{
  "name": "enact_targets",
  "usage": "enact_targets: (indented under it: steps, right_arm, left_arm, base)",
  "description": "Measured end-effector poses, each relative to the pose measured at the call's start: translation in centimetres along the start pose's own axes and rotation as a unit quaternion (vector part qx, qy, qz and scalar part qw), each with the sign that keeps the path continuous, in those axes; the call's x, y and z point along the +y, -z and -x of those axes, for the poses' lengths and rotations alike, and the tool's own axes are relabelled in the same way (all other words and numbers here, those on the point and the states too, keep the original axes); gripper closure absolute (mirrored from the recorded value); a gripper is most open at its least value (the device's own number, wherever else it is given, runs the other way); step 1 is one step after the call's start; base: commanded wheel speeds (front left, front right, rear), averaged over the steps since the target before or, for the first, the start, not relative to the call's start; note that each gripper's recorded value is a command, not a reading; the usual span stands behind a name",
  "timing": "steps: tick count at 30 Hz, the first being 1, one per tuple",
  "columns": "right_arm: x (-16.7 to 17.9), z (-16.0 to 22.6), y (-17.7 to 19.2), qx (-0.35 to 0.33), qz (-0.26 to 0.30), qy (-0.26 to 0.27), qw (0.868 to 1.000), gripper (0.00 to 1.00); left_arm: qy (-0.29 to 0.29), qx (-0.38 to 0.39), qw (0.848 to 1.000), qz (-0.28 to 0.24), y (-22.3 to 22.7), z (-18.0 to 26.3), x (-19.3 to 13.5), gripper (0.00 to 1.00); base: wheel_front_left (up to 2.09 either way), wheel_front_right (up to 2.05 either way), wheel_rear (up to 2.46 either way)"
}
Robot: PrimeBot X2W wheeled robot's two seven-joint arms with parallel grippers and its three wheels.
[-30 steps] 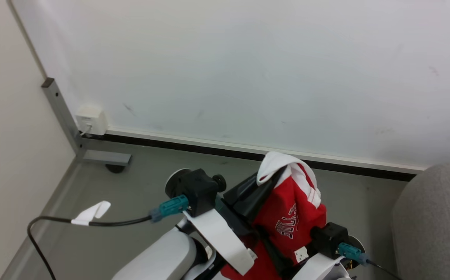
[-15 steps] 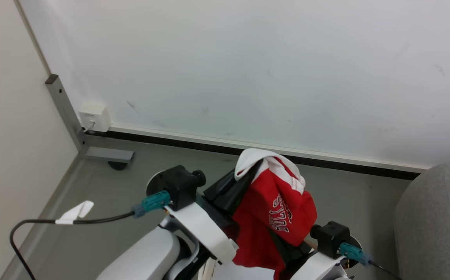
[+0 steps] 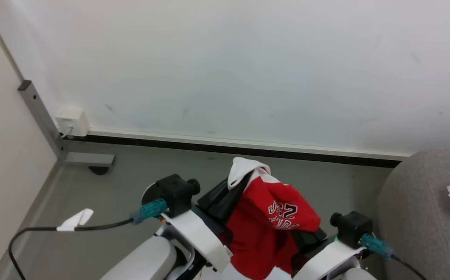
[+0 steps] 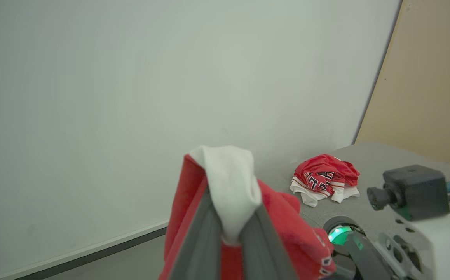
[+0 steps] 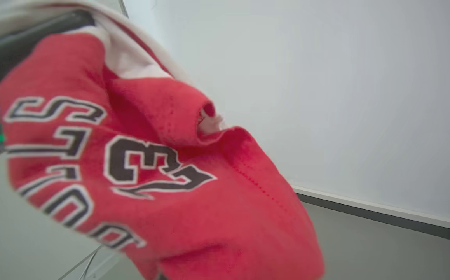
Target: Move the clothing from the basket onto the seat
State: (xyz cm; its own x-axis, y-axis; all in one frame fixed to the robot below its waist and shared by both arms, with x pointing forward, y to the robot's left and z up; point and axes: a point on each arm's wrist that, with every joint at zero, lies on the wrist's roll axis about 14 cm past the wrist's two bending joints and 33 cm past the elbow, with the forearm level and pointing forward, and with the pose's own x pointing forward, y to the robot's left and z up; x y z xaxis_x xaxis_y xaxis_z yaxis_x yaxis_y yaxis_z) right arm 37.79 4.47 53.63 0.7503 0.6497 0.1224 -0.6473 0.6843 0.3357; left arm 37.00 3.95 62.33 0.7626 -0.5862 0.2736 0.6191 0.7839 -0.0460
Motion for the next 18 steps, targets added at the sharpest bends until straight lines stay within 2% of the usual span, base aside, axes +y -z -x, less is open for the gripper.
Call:
enact_targets:
  steps: [9,17,18]
  right_arm:
    - [-5.5,2.7,-4.1,-0.066,0.0,0.088,0.994,1.0]
    - [-12.2,9.3,-9.3,-0.138,0.043,0.203,0.968,1.0]
    - [-12.2,9.3,-9.3,-0.138,0.043,0.203,0.968,1.0]
  left_arm:
    - [0.05,0.023,0.998,0.029,2.8,-1.3,-3.1,0.0]
    - [0.122,0.035,0.99,0.056,5.0,-3.2,-7.3,0.0]
    - [0.122,0.035,0.99,0.056,5.0,-3.2,-7.3,0.0]
  base:
    - [0.0,0.0,0.0]
    - [0.0,0.0,0.0]
    - [0.0,0.0,0.0]
